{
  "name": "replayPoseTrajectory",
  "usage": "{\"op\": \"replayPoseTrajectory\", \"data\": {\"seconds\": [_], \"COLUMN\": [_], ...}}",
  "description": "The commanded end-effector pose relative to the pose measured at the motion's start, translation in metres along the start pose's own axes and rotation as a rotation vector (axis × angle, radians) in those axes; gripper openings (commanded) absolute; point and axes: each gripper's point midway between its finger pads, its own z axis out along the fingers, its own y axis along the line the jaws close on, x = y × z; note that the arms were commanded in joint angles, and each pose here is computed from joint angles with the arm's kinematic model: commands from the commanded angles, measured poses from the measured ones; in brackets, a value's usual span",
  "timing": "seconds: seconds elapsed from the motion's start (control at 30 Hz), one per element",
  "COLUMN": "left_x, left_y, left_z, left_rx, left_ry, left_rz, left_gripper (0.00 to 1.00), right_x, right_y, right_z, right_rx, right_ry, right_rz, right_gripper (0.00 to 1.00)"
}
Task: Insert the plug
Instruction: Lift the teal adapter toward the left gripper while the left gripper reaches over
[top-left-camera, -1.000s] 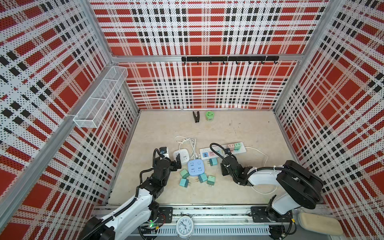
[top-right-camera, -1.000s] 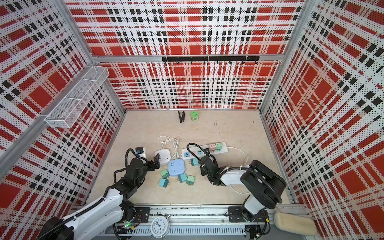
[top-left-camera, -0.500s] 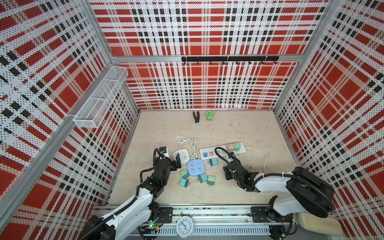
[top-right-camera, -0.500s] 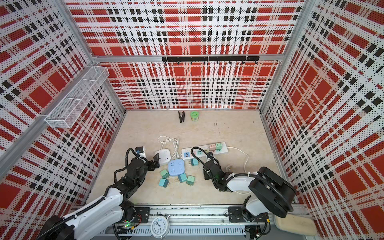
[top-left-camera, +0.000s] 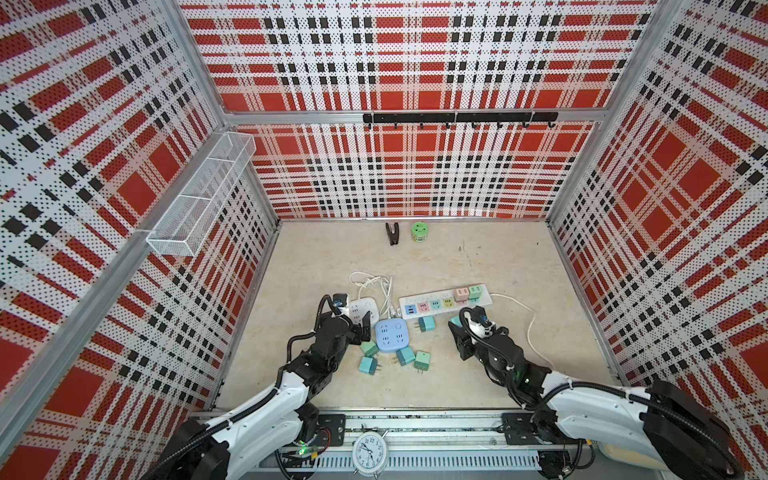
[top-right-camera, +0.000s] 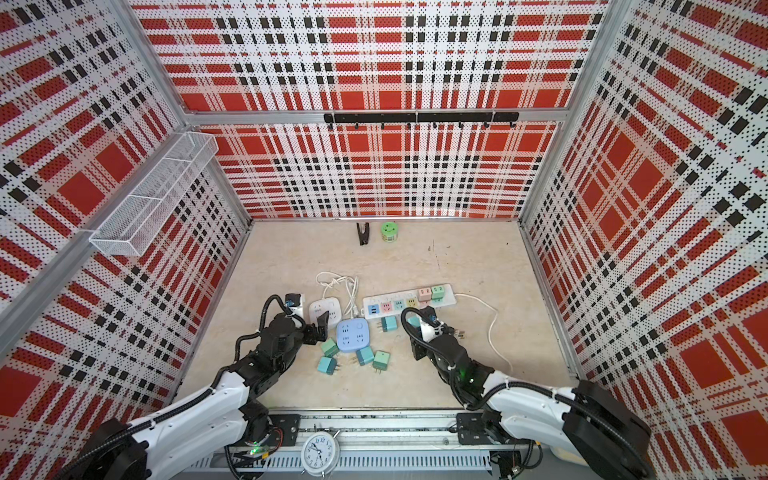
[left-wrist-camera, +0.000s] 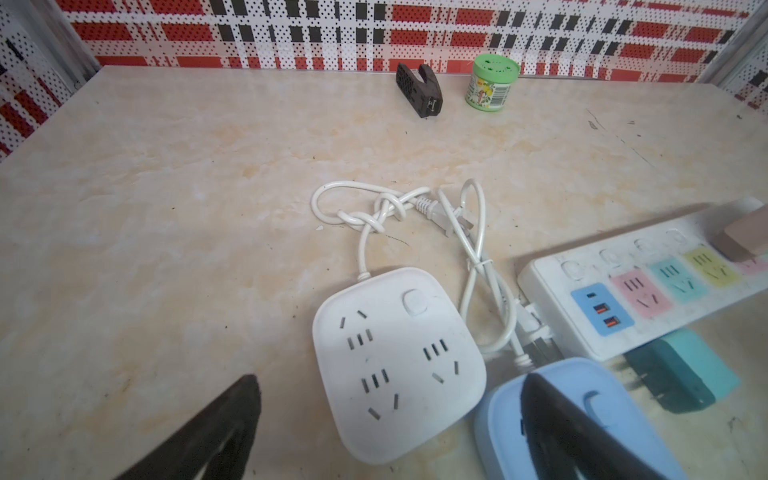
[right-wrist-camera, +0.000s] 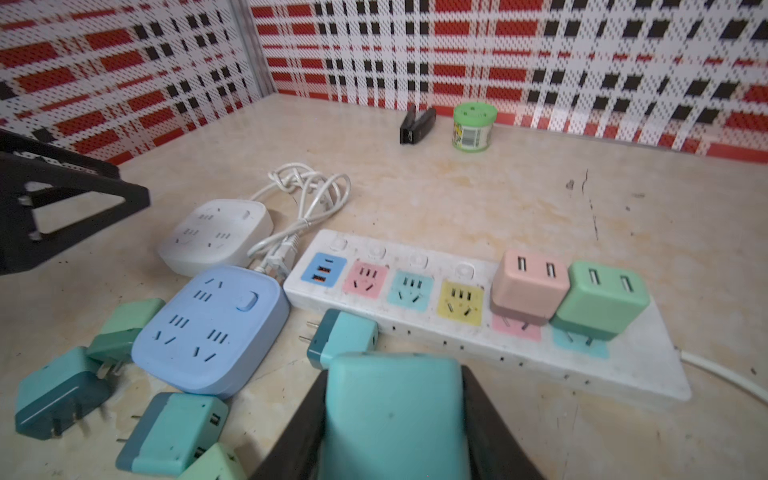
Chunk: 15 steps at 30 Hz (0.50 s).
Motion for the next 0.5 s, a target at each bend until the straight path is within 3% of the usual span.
{"op": "replayPoseTrajectory", "data": {"seconds": [0.0, 0.23, 0.47], "left_x": [-0.027, -0.068, -0.093], "left_y": [-0.021, -0.085, -0.16], "left_z": [-0.002, -0.029, -0.08], "left_rx": [0.092, 0.398, 0.693], "left_ry": [-0.05, -0.055, -0.057], "left_rz": [0.006, -0.03, 0.03], "left_gripper": [0.95, 0.87, 0.84], "right_x": [-0.044, -0.059, -0.074], "right_y": [0.012, 0.026, 0.039], "right_z": [-0.014, -0.026, -0.038], "right_rx": [-0.069, -0.133, -0.193], "right_ry": [-0.222, -0.326, -0.418], "right_rz": [-0.134, -0.31, -0.402], "right_gripper": [0.05, 0.0, 0.0]}}
